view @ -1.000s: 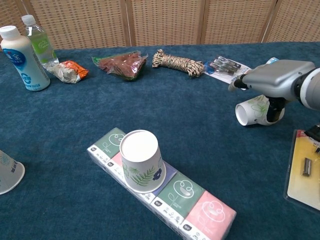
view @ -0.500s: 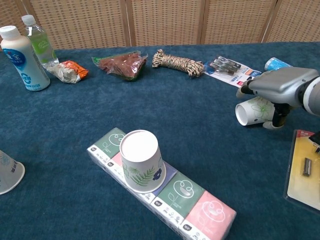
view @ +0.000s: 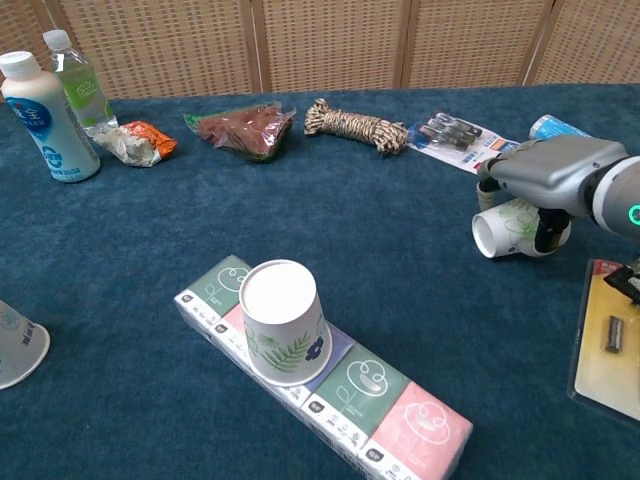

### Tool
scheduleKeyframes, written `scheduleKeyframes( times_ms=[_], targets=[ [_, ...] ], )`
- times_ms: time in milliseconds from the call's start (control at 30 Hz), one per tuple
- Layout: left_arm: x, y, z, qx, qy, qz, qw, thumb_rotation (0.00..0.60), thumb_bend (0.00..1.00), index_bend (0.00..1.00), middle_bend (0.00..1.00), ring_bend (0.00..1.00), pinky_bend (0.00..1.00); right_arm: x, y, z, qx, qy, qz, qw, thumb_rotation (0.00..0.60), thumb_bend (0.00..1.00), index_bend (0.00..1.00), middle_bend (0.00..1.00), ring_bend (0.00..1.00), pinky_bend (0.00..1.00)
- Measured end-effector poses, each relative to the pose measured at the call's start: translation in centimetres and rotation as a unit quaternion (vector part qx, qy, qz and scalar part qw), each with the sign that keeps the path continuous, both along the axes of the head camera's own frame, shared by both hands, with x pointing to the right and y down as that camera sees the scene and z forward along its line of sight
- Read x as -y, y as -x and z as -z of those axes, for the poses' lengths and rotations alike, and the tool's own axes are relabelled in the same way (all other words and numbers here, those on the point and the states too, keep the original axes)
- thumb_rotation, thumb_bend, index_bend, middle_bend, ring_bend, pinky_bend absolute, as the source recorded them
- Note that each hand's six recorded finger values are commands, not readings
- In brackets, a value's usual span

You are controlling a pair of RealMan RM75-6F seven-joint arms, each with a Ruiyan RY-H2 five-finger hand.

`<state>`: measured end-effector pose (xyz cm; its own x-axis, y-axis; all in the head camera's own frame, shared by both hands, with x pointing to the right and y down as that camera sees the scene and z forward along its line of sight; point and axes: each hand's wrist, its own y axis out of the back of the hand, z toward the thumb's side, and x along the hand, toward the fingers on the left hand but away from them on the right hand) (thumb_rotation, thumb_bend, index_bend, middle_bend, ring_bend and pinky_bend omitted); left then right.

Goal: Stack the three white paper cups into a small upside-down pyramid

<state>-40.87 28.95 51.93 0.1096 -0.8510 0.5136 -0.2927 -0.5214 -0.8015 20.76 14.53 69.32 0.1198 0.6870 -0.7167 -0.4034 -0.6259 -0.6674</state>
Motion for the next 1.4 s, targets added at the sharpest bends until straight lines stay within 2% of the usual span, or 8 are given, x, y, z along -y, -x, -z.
scheduleKeyframes(
  times_ms=[167, 300, 467, 600, 700, 933, 1400],
  targets=[
    [0.0, 0.2, -0.1, 0.001, 0.002, 0.002, 1.0, 0.6, 0.44, 0.05, 0.0, 0.0, 0.0, 0.1, 0.2, 0.2, 0.005, -0.003, -0.005, 1.0, 0.6, 0.4, 0.34, 0.0, 0.0, 0.0],
    [0.0, 0.3, -0.2, 0.0, 0.003, 0.003, 1.0, 0.6, 0.44, 0.05, 0.0, 0.0, 0.0, 0.1, 0.4, 0.6, 0.025, -0.001, -0.015, 0.9996, 0.6, 0.4, 0.34, 0.0, 0.0, 0.0],
    [0.0, 0.3, -0.2, -0.001, 0.003, 0.002, 1.0, 0.6, 0.44, 0.04, 0.0, 0.0, 0.0, 0.2, 0.8, 1.5, 0.077, 0.008, -0.039, 0.9962, 0.6, 0.4, 0.34, 0.0, 0.0, 0.0],
    [-0.1, 0.3, -0.2, 0.0, 0.005, 0.003, 1.0, 0.6, 0.45, 0.04, 0.0, 0.0, 0.0, 0.4, 1.2, 2.1, 0.132, 0.023, -0.063, 0.989, 0.6, 0.4, 0.33, 0.0, 0.0, 0.0],
    [-0.1, 0.3, -0.2, 0.001, 0.005, 0.004, 1.0, 0.6, 0.44, 0.04, 0.0, 0.0, 0.0, 0.3, 1.6, 2.3, 0.176, 0.041, -0.082, 0.9801, 0.6, 0.4, 0.33, 0.0, 0.0, 0.0],
    [-0.1, 0.7, 0.2, 0.005, 0.002, 0.009, 0.9999, 0.6, 0.44, 0.04, 0.0, 0.0, 0.0, 0.1, 2.7, 2.4, 0.269, 0.089, -0.123, 0.951, 0.6, 0.4, 0.33, 0.0, 0.0, 0.0],
    [-0.1, 0.8, 0.5, 0.013, 0.002, 0.016, 0.9998, 0.6, 0.44, 0.04, 0.0, 0.0, 0.0, 0.9, 3.6, 1.7, 0.371, 0.137, -0.179, 0.9008, 0.6, 0.38, 0.31, 0.0, 0.0, 0.0]
  ],
)
